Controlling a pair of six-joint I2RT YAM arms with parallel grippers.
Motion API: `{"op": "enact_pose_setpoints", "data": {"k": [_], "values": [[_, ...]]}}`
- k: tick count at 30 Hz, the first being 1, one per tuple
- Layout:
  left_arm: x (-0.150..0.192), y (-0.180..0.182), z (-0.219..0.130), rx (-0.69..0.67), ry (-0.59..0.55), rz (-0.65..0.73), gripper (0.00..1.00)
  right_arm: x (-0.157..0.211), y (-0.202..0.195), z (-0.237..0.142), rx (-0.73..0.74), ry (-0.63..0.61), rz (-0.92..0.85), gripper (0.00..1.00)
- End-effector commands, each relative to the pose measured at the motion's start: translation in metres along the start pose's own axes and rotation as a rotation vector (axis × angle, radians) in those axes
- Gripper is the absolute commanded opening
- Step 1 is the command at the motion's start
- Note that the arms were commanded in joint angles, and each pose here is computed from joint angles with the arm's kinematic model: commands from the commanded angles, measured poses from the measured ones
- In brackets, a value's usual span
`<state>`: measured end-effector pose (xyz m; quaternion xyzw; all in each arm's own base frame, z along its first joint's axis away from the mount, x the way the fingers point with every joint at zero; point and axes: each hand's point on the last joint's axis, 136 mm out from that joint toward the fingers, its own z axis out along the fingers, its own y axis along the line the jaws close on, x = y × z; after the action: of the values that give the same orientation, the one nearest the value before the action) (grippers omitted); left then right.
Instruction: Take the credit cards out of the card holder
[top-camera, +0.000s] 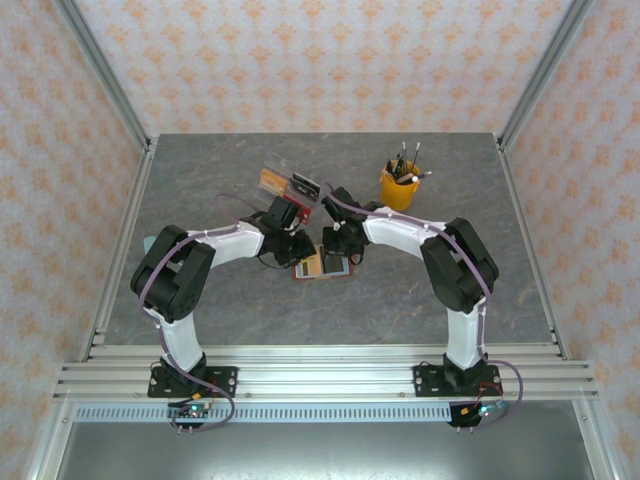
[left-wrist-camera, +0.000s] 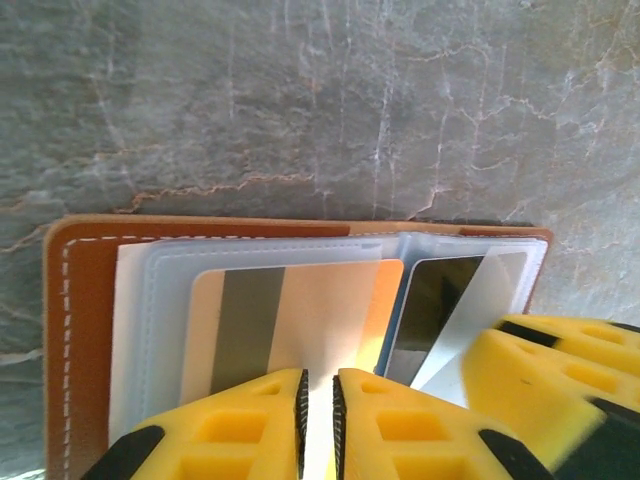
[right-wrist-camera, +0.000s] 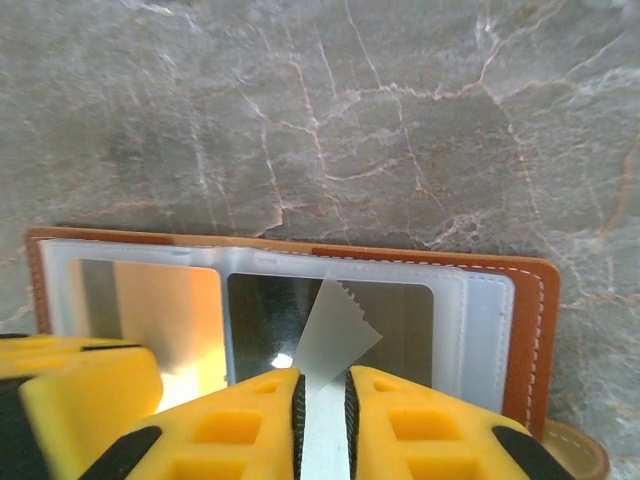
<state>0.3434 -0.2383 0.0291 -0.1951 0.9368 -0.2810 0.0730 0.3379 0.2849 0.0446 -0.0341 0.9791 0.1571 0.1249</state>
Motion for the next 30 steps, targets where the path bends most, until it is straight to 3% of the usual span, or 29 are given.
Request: {"op": "enact_pose_setpoints", "data": {"k": [1,5,11,20,30], "values": [[-0.003,0.006,0.0,-0.05,-0.011,0.02,0.16,-0.011,-0.002,-0.027,0.065,-0.081,-0.042,0.21],[-0.003,0.01,0.001,-0.062,-0.012,0.019,0.14,-0.003,-0.002,-0.023,0.108,-0.061,-0.065,0.2],[-0.004,0.012,-0.001,-0.078,-0.021,0.021,0.14,0.011,0.017,-0.006,0.03,0.04,-0.07,0.2],[-0.004,0.025,-0.002,-0.125,-0.027,0.02,0.14,0.009,-0.015,0.004,0.152,0.049,-0.036,0.2],[-0.005,0.023,-0.003,-0.114,-0.028,0.023,0.13,0.02,-0.023,0.015,0.12,0.098,0.008,0.19]]}}
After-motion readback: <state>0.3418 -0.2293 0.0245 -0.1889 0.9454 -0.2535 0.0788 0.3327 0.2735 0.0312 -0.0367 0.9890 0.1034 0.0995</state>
